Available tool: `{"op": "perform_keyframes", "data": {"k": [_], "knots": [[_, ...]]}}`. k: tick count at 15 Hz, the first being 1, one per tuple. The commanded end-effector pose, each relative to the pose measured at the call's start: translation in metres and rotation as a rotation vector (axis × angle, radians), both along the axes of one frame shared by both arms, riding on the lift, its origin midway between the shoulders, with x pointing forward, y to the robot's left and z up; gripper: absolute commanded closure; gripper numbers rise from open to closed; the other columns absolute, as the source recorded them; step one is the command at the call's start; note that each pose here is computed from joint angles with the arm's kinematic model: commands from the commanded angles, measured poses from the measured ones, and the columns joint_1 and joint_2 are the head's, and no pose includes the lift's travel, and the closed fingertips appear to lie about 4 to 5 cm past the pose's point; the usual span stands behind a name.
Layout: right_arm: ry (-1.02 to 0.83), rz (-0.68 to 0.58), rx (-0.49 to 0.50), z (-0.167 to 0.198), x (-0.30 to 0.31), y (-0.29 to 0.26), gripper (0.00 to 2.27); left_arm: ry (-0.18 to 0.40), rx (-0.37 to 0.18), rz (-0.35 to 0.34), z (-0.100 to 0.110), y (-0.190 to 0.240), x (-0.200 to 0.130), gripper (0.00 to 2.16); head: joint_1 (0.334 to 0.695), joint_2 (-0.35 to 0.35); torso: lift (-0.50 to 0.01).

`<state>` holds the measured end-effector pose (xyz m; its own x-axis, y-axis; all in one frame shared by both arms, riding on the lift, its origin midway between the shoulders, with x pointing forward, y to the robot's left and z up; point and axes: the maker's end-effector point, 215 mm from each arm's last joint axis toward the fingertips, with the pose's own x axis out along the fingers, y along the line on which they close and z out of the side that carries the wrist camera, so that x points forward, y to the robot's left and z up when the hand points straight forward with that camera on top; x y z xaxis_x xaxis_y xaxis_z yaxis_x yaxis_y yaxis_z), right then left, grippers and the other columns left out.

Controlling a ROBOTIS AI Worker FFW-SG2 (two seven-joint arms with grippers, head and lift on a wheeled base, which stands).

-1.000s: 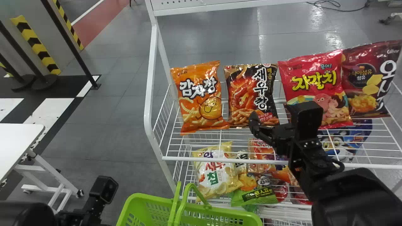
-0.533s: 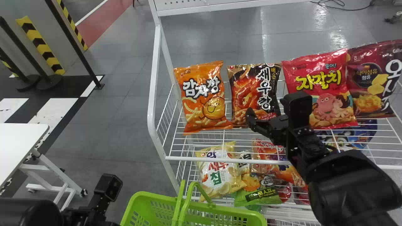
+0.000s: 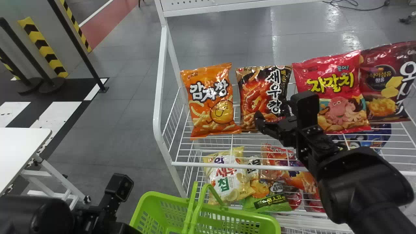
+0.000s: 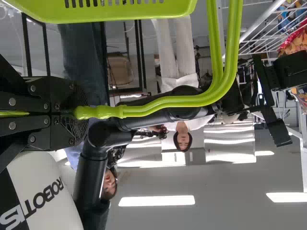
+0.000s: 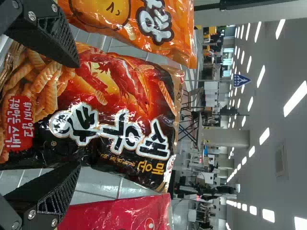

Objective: Hold basket handle with left hand then pick spicy shrimp crackers with right hand and place into basket

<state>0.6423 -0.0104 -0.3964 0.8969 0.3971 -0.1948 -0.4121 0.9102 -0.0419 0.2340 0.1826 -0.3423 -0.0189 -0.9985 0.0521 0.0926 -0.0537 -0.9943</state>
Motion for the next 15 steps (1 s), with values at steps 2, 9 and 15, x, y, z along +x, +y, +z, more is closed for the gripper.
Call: {"op": "perform_keyframes", "data": {"k": [2,9,15], "knots": [[0.002,0.022,-0.011,0.002,0.008,0.000,0.29,0.005,0.002,-0.018,-0.002,-0.005,0.003,2.14,0.695,0.216,-0.007],[0.049,0.042,-0.041,-0.011,0.020,-0.005,1.97,-0.001,-0.001,-0.022,0.000,-0.006,0.006,2.14,0.695,0.203,-0.007],[0.009,0.024,-0.037,0.004,0.010,-0.003,2.24,0.000,0.001,-0.022,-0.001,-0.005,0.006,2.14,0.695,0.199,-0.007]]}}
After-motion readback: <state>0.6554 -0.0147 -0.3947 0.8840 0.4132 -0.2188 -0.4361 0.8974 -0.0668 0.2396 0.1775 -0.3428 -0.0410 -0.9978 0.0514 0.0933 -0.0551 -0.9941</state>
